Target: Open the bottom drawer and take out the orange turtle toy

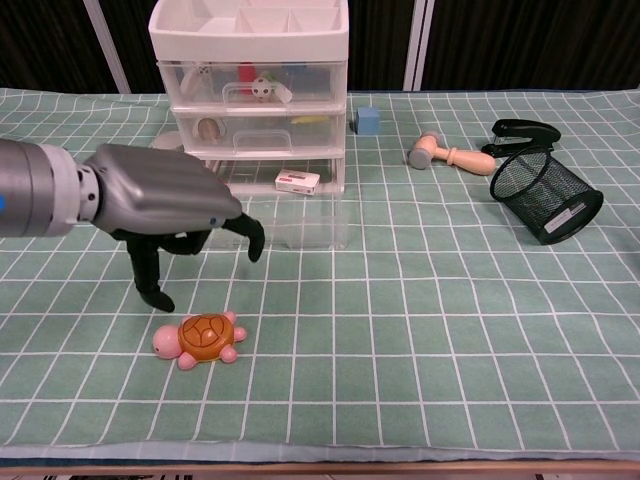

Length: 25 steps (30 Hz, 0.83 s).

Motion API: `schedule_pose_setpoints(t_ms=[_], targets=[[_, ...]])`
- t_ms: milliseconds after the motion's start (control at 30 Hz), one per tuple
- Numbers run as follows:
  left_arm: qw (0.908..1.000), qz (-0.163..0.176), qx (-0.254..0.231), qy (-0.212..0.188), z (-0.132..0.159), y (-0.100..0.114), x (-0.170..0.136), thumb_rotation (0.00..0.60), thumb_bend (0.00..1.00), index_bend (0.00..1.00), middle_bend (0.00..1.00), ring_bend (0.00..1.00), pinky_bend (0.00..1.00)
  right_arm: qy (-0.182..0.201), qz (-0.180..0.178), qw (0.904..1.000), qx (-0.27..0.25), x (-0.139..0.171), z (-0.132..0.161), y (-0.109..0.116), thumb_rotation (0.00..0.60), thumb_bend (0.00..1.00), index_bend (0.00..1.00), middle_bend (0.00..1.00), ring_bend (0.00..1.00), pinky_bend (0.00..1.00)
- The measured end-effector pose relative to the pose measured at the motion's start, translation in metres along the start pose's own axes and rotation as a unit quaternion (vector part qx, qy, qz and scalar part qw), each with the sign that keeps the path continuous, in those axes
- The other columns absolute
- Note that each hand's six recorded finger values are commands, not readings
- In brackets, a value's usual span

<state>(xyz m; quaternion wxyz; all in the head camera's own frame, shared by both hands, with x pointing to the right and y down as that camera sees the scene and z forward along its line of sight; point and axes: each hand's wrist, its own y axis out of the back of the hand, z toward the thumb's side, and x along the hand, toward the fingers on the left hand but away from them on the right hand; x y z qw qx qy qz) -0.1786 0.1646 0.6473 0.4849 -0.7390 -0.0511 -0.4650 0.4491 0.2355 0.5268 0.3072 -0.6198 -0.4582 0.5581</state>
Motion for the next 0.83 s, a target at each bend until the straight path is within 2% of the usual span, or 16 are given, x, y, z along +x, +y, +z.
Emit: schedule_pose_setpoints(t_ms=[33, 133, 167, 267, 300, 400, 533, 633, 833], targets=[[0.9998, 0.014, -0.009, 0.015, -0.004, 0.003, -0.005, 0.600, 0.12, 0.21, 0.77, 0.81, 0.93, 0.001, -0.001, 1.0000, 0.004, 0.000, 0.000, 0.000, 0.600, 0.03, 0.00, 0.00, 0.00, 0.21], [0.9959, 0.054, -0.041, 0.059, -0.016, 0.011, -0.022, 0.600, 0.12, 0.15, 0.50, 0.58, 0.69, 0.006, -0.006, 0.9998, 0.017, -0.001, 0.000, 0.001, 0.600, 0.03, 0.00, 0.00, 0.00, 0.21], [0.9936, 0.068, -0.052, 0.074, -0.020, 0.012, -0.028, 0.600, 0.12, 0.13, 0.39, 0.47, 0.59, 0.008, -0.007, 0.9997, 0.020, -0.001, 0.000, 0.001, 0.600, 0.03, 0.00, 0.00, 0.00, 0.21], [0.9812, 0.110, -0.091, 0.130, -0.037, 0.013, -0.056, 0.600, 0.11, 0.06, 0.13, 0.19, 0.35, 0.013, -0.009, 0.9994, 0.030, 0.000, 0.001, 0.001, 0.600, 0.03, 0.00, 0.00, 0.00, 0.21], [0.9744, 0.123, -0.106, 0.155, -0.043, 0.009, -0.070, 0.600, 0.10, 0.03, 0.06, 0.10, 0.25, 0.015, -0.010, 0.9993, 0.034, 0.000, 0.001, 0.001, 0.600, 0.03, 0.00, 0.00, 0.00, 0.21], [0.9567, 0.137, -0.144, 0.213, -0.058, -0.006, -0.104, 0.600, 0.07, 0.00, 0.00, 0.00, 0.08, 0.021, -0.013, 0.9986, 0.046, 0.000, 0.003, 0.001, 0.600, 0.03, 0.00, 0.00, 0.00, 0.21], [0.9269, 0.134, -0.205, 0.284, -0.073, -0.037, -0.152, 0.600, 0.04, 0.00, 0.00, 0.00, 0.04, 0.031, -0.019, 0.9976, 0.060, 0.001, 0.005, 0.001, 0.600, 0.03, 0.00, 0.00, 0.00, 0.21], [0.9104, 0.143, -0.231, 0.312, -0.079, -0.054, -0.176, 0.600, 0.04, 0.00, 0.00, 0.00, 0.04, 0.035, -0.022, 0.9968, 0.068, 0.002, 0.005, 0.001, 0.600, 0.03, 0.00, 0.00, 0.00, 0.21], [0.8987, 0.167, -0.213, 0.345, -0.091, -0.089, -0.211, 0.600, 0.04, 0.00, 0.00, 0.00, 0.03, 0.042, -0.024, 0.9955, 0.082, 0.004, 0.006, 0.000, 0.600, 0.03, 0.00, 0.00, 0.00, 0.21]])
